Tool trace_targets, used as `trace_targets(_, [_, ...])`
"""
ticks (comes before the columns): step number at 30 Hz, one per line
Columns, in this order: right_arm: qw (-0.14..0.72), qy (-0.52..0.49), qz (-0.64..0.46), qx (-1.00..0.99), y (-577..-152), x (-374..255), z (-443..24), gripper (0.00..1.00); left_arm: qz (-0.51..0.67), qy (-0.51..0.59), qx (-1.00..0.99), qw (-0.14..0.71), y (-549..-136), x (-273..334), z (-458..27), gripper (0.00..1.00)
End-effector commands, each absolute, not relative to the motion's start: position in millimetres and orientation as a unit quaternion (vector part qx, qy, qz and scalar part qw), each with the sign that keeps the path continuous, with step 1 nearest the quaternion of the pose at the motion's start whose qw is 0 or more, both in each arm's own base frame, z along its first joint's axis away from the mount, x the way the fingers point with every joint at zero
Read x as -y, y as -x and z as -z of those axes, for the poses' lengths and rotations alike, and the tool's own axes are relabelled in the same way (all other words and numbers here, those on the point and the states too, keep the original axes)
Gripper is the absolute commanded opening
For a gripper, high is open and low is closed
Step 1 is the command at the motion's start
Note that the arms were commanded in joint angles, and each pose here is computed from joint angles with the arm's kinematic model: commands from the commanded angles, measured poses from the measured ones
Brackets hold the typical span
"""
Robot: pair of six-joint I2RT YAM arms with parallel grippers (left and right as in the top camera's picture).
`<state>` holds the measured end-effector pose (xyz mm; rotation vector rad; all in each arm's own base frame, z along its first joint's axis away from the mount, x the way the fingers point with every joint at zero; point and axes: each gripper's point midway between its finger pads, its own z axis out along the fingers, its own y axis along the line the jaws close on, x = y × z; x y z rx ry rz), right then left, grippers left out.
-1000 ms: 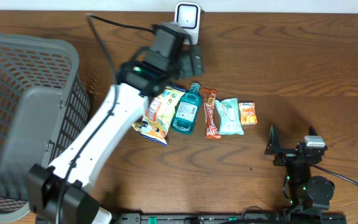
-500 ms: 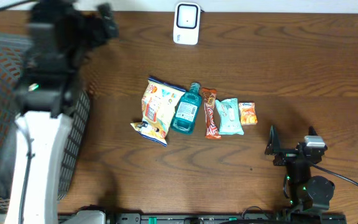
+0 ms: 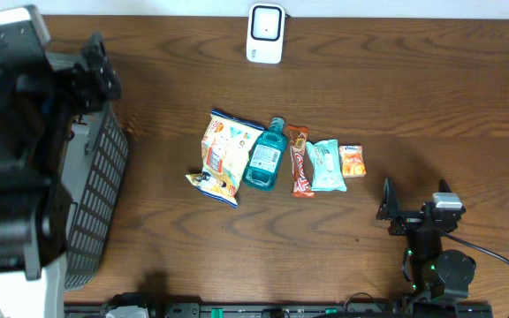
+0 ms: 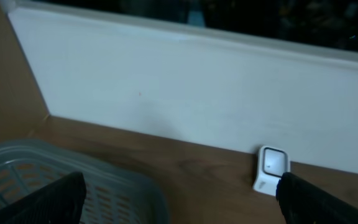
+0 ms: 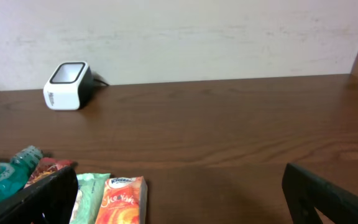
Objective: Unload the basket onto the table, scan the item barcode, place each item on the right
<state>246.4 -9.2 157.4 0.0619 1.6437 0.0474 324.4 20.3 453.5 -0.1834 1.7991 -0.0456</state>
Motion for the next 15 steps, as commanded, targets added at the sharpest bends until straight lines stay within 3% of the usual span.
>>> trace_targets(1, [0.680, -0.029, -0.028, -0.732, -246, 8, -157, 0.99, 0.080, 0.012, -0.757, 0.649, -277, 13, -481, 0.98])
trace_targets(6, [0.680, -0.029, -0.028, -0.732, -246, 8, -157, 0.99, 0.134, -0.047, -0.719, 0.680, -194, 43, -502, 0.98])
trace_targets(8, [0.680, -0.030, -0.028, -0.732, -246, 8, -157, 0.99, 0.129, -0.073, -0.647, 0.748, -122, 49, -533, 0.98])
trace_targets(15, [0.680, -0.029, -0.028, -0.732, -246, 8, -157, 0.99, 0.075, -0.063, -0.475, 0.874, 5, 38, -581, 0.98])
